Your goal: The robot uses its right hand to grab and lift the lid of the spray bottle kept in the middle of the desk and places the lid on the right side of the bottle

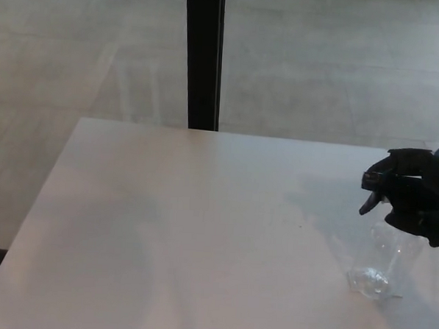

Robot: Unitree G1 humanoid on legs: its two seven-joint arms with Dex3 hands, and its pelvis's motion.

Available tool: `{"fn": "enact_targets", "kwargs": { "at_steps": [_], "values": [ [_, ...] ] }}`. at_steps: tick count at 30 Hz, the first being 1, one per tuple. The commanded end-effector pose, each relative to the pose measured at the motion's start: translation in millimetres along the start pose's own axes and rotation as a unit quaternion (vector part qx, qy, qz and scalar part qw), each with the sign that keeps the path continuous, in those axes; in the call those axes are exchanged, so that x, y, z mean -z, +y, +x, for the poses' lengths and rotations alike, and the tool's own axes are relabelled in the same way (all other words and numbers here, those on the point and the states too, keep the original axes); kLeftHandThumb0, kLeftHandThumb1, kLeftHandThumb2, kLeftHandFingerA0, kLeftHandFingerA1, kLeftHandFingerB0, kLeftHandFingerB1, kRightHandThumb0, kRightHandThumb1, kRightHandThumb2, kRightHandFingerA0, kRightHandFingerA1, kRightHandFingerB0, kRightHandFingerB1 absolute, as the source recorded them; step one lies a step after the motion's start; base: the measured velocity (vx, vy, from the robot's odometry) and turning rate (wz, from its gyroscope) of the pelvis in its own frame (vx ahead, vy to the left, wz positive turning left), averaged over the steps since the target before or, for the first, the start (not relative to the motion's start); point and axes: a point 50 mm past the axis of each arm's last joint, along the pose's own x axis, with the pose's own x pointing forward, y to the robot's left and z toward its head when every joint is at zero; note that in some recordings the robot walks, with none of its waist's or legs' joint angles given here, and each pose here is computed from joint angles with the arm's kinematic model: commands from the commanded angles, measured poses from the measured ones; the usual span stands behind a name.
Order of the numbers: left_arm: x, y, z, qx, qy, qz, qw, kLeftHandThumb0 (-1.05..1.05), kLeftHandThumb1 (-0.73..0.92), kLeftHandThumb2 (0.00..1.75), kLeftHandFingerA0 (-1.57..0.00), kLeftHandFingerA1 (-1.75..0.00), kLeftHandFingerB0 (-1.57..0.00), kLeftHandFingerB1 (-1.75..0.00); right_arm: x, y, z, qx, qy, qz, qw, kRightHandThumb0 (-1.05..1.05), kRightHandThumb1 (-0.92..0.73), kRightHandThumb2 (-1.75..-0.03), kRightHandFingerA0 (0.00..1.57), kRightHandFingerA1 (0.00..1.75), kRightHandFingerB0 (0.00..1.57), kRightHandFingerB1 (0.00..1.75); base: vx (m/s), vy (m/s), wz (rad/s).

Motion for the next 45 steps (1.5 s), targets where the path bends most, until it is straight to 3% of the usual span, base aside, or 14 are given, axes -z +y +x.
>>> {"fn": "enact_targets", "kwargs": {
  "at_steps": [1,7,8,12,13,15,16,17,21,22,28,41,44,45],
  "values": [
    [-5,7,-2,-0.010,-0.012,0.004,1.000,-0.83,0.86,0.65,-0.56,-0.51,-0.39,-0.39,-7,-5,-2,0.093,-0.004,-0.099,0.991,-0.30,-0.72,-0.67,0.97,1.65,0.79,0.53,0.00,0.000,0.00],
    [-4,8,-2,-0.012,-0.012,0.027,0.999,-0.86,0.87,0.66,-0.57,-0.50,-0.40,-0.40,1,-5,-3,0.105,-0.002,-0.133,0.986,-0.27,-0.68,-0.68,0.94,1.69,0.94,0.79,0.00,0.000,0.00],
    [-5,8,-2,-0.010,-0.014,0.025,1.000,-0.82,0.68,1.09,-0.51,-0.61,-0.32,-0.52,2,-5,-3,0.110,-0.001,-0.138,0.984,-0.29,-0.68,-0.65,0.93,1.71,0.91,0.82,0.00,0.000,0.00],
    [-2,9,-3,-0.011,-0.010,0.022,1.000,-0.80,0.69,1.09,-0.51,-0.62,-0.32,-0.52,4,-3,-2,0.115,-0.006,-0.136,0.984,-0.31,-0.71,-0.65,0.93,1.75,0.85,0.96,0.00,0.000,0.00],
    [-2,9,-3,-0.011,-0.009,0.021,1.000,-0.82,0.88,0.67,-0.57,-0.51,-0.38,-0.39,5,-4,-2,0.117,-0.007,-0.135,0.984,-0.29,-0.70,-0.66,0.94,1.74,0.84,1.01,0.00,0.000,0.00],
    [0,9,-3,-0.012,-0.007,0.009,1.000,-0.80,0.67,1.08,-0.51,-0.61,-0.32,-0.52,5,-4,-2,0.120,-0.010,-0.131,0.984,-0.35,-0.52,-0.98,1.18,1.32,0.82,0.89,0.00,0.000,0.00],
    [0,9,-4,-0.010,-0.008,0.020,1.000,-0.84,0.87,0.66,-0.56,-0.50,-0.39,-0.39,5,-4,-2,0.128,-0.014,-0.130,0.983,-0.30,-0.67,-0.66,0.95,1.73,0.86,0.91,0.00,0.000,0.00],
    [0,9,-4,-0.010,-0.008,0.018,1.000,-0.81,0.86,0.65,-0.56,-0.50,-0.39,-0.39,5,-6,-2,0.135,-0.016,-0.131,0.982,-0.34,-0.51,-0.97,1.17,1.31,0.83,0.97,0.00,0.000,0.00],
    [2,10,-4,-0.016,-0.005,0.016,1.000,-0.81,0.69,1.08,-0.51,-0.61,-0.34,-0.52,5,-13,0,0.141,-0.015,-0.115,0.983,-0.30,-0.63,-0.72,0.92,1.70,0.86,0.89,0.00,0.000,0.00],
    [2,10,-4,-0.013,-0.005,0.018,1.000,-0.83,0.87,0.66,-0.57,-0.51,-0.39,-0.40,5,-17,0,0.146,-0.010,-0.103,0.984,-0.30,-0.65,-0.74,0.89,1.72,0.84,0.98,0.00,0.000,0.00],
    [1,9,-4,-0.009,-0.008,0.020,1.000,-0.82,0.87,0.66,-0.54,-0.50,-0.38,-0.40,8,-28,4,0.168,-0.007,-0.050,0.984,-0.22,-0.59,-0.93,0.86,1.75,0.69,1.56,0.00,0.000,0.00],
    [5,12,-5,-0.013,-0.001,0.015,1.000,-0.83,0.87,0.66,-0.55,-0.50,-0.39,-0.40,22,-103,8,0.240,0.017,0.057,0.969,-0.22,-0.62,-0.98,0.87,1.71,0.70,1.43,0.00,0.000,0.00],
    [5,13,-6,-0.014,-0.001,0.012,1.000,-0.84,0.71,1.09,-0.48,-0.60,-0.32,-0.52,19,-132,2,0.269,0.005,0.093,0.959,-0.16,-0.56,-1.06,0.90,1.65,0.78,1.38,0.00,0.000,0.00],
    [5,14,-6,-0.015,-0.001,0.014,1.000,-0.85,0.87,0.66,-0.55,-0.49,-0.38,-0.40,22,-141,0,0.282,0.006,0.113,0.953,-0.18,-0.50,-1.11,0.95,1.59,0.87,1.33,0.00,0.000,0.00]
  ]
}}
